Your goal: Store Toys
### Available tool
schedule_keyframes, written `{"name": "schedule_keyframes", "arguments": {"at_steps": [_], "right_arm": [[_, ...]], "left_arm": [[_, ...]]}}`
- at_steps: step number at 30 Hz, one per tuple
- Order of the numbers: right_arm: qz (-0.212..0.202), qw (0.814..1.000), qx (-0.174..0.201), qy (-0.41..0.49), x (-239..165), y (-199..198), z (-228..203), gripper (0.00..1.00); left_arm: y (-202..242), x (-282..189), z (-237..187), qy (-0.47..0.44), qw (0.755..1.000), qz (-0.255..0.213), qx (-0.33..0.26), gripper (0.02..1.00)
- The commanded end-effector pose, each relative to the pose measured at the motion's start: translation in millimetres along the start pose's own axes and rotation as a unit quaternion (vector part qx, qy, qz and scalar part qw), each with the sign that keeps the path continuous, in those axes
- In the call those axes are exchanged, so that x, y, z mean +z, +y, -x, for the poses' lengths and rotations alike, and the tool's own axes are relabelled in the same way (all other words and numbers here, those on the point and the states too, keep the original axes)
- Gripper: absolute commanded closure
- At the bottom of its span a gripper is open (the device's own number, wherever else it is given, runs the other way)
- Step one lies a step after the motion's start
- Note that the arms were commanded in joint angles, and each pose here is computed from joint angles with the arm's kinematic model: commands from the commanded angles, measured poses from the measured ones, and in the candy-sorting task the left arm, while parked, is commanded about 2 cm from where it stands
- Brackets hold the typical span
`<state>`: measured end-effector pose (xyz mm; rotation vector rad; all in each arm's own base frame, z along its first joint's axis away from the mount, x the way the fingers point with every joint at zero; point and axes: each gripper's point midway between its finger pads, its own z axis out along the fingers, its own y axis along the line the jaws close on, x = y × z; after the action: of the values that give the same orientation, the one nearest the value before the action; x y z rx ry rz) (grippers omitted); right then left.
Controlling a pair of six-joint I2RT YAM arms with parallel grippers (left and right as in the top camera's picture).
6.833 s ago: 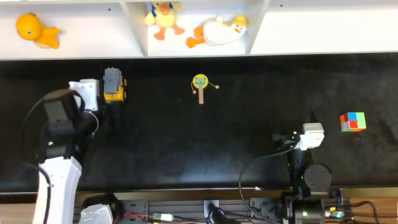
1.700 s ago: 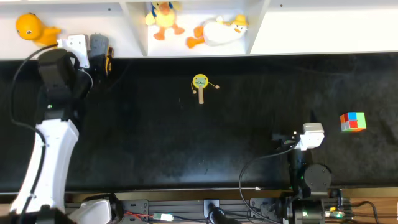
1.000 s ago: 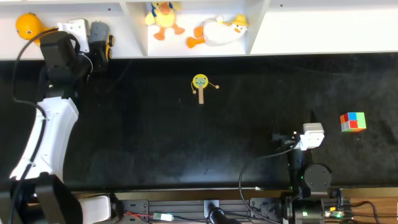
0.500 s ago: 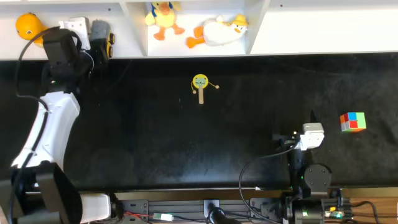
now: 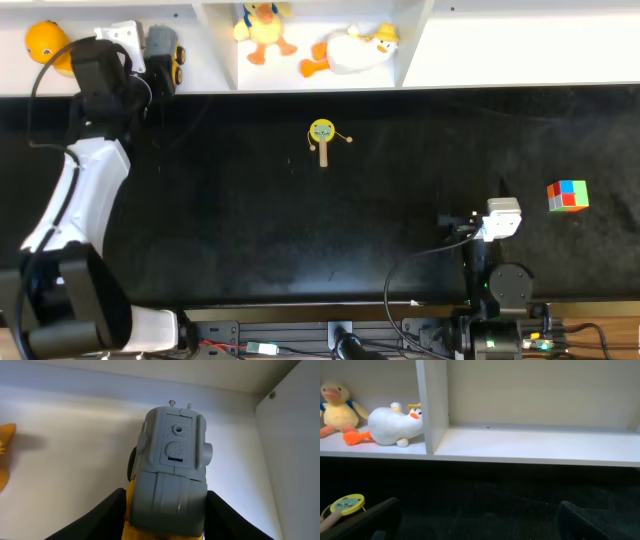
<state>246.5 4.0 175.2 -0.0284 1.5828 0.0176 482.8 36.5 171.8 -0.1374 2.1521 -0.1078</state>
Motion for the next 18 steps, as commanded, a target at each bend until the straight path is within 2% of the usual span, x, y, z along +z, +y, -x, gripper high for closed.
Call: {"name": "schedule_keyframes", "arguments": {"at_steps": [1, 18], "right_arm": [[-0.006, 1.000, 0.005, 0.000, 0.2, -2.6, -3.5, 0.005], [-0.006, 1.000, 0.005, 0.000, 0.2, -2.5, -3.5, 0.005]], "left_arm": [[-5.0, -0.8, 23.3, -0.025, 1.000, -0.011, -0.011, 0.755], [-2.8, 11.1, 11.0, -0.008, 1.000, -0.010, -0.017, 0.757]]}}
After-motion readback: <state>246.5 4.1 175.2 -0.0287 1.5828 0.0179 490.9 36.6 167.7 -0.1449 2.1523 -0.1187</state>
